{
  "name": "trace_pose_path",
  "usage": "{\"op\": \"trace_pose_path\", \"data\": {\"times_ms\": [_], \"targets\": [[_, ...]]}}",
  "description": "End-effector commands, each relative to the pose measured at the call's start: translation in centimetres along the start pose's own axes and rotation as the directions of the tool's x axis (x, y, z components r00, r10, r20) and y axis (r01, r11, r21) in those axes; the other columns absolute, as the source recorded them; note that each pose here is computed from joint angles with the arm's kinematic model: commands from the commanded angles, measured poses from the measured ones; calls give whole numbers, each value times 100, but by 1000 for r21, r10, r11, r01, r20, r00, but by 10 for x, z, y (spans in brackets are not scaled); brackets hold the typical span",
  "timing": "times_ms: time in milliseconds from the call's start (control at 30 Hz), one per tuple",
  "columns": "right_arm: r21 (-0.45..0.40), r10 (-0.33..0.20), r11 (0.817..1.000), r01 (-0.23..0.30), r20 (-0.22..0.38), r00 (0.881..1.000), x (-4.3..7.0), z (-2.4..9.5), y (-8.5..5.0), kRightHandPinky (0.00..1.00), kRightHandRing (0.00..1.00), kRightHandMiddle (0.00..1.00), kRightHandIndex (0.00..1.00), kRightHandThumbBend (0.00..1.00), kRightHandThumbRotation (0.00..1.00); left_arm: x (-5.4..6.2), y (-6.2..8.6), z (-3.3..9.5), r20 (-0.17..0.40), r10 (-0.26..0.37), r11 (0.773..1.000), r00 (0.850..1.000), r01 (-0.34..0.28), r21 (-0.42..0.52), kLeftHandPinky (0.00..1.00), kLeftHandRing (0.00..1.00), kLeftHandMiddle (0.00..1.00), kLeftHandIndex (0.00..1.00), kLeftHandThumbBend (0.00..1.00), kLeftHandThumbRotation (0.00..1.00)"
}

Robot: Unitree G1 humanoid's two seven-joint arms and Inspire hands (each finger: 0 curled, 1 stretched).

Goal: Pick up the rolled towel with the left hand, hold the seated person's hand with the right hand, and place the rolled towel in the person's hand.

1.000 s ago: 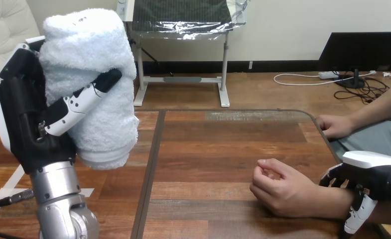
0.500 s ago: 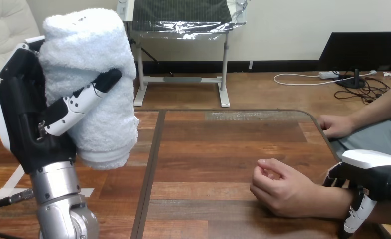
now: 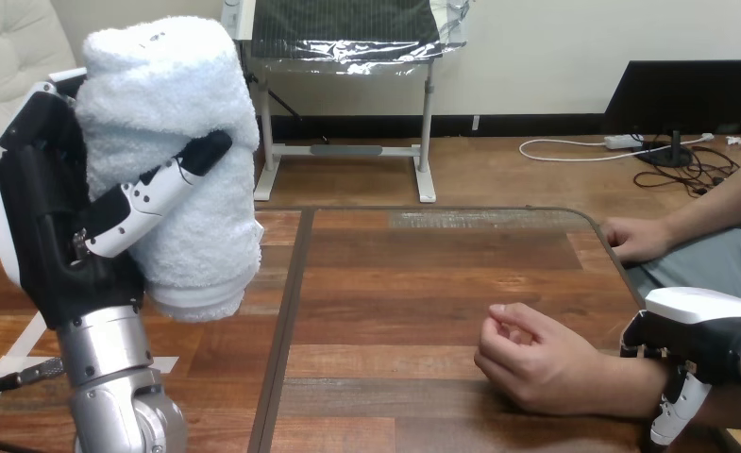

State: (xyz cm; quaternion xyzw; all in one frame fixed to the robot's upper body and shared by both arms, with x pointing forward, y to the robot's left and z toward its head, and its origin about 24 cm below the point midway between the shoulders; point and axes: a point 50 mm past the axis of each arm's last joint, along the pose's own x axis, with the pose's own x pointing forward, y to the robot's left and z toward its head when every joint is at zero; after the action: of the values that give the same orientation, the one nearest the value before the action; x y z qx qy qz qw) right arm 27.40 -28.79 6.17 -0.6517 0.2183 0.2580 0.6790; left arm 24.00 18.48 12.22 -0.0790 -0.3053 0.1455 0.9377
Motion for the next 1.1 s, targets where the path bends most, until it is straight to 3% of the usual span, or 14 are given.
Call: {"op": "trace_pose_path", "data": {"times_ms": [0, 400, 800, 1067], "targets": [[29, 6, 1000, -6, -5, 1000, 1, -4, 12, 23, 35, 45, 49, 98, 0, 16, -9, 10, 96, -17, 1000, 995, 17, -6, 23, 29, 35, 40, 55, 0], [40, -41, 998, 41, 17, 999, 1, -2, 10, 20, 30, 41, 47, 88, 1, 17, -11, -2, 64, -25, 1000, 998, 24, 20, 23, 29, 36, 40, 57, 0], [77, -112, 991, 107, 55, 992, -1, -2, 6, 20, 28, 38, 46, 86, 3, 19, -16, -14, 28, -43, 998, 999, 44, -46, 24, 30, 36, 40, 57, 0], [103, -152, 984, 145, 66, 986, -1, -3, 3, 21, 28, 38, 46, 86, 3, 21, -19, -26, 6, -93, 992, 996, 93, -81, 24, 30, 36, 41, 55, 0]]}}
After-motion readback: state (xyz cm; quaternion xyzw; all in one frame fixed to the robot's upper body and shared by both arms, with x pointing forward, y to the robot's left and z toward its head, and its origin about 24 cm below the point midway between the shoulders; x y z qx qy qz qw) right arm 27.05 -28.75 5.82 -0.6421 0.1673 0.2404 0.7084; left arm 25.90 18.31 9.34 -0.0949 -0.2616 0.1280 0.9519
